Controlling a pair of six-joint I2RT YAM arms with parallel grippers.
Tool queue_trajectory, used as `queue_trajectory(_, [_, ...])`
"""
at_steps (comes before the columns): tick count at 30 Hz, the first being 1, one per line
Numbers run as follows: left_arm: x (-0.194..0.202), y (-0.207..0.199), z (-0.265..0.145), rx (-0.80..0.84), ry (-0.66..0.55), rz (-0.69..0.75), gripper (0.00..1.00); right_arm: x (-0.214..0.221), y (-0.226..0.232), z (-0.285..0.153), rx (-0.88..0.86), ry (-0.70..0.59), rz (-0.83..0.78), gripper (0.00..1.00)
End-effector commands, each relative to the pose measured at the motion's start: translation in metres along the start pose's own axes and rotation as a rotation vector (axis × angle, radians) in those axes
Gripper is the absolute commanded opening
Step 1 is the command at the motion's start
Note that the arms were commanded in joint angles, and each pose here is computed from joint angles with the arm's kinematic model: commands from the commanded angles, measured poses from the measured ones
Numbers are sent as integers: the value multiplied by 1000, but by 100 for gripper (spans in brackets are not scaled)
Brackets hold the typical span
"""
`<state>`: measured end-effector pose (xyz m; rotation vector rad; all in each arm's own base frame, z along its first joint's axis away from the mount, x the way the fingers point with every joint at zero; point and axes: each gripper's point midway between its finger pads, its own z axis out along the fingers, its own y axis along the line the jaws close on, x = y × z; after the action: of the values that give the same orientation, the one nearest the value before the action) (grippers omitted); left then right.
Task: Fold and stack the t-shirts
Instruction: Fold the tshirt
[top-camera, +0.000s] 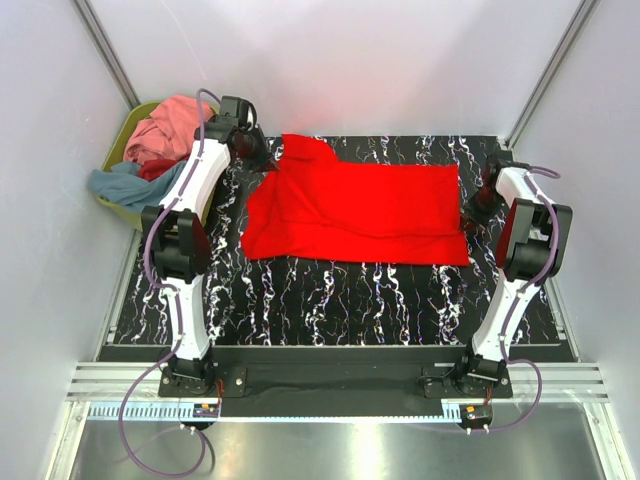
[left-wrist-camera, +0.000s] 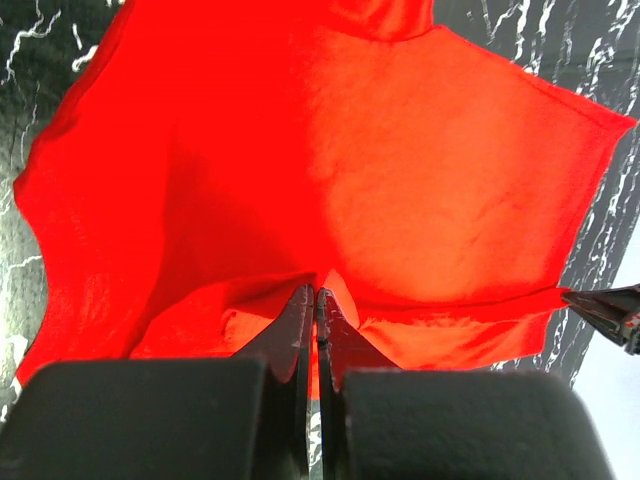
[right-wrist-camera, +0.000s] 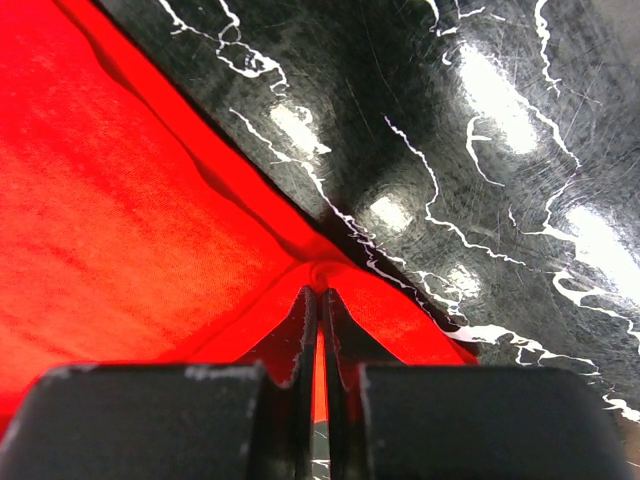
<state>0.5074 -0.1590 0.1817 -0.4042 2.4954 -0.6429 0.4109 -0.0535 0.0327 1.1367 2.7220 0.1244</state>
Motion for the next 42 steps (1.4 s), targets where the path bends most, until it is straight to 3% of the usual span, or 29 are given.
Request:
queue_trajectory(1, [-24, -20, -13, 70, -69, 37, 0, -9, 4, -6, -12, -17, -4, 1])
queue_trajectory(17, [-28, -4, 9, 38, -58, 16, 2, -21, 10, 1, -21, -17, 10, 4])
queue_trajectory(19, [-30, -1, 14, 33, -59, 53, 10, -28, 8, 0, -15, -34, -2, 19])
queue_trajectory(20, [-32, 1, 14, 27, -66, 112, 17, -35, 10, -3, -24, -50, -4, 24])
queue_trajectory(21, [-36, 6, 12, -2, -87, 135, 27, -40, 11, -6, -33, -61, -11, 35])
queue_trajectory(23, [-28, 19, 5, -68, -71, 177, 36, -45, 11, -20, -38, -94, -49, 45])
queue_trajectory(27, [-2, 38, -43, -152, -83, 187, 74, -32, 5, -52, -65, -131, -76, 65])
queue_trajectory(32, [78, 62, -75, -132, 33, 131, 69, 12, -1, -81, -157, -104, -71, 82])
queue_trajectory(35, [124, 82, -74, -134, 105, 49, 69, 54, -7, -80, -232, -30, -50, 85])
queue_trajectory(38, [157, 102, -75, -151, 137, -37, 70, 87, -15, -70, -281, 12, -29, 86])
queue_trajectory(42, [170, 118, -74, -143, 146, -102, 68, 104, -20, -62, -321, 20, -25, 79])
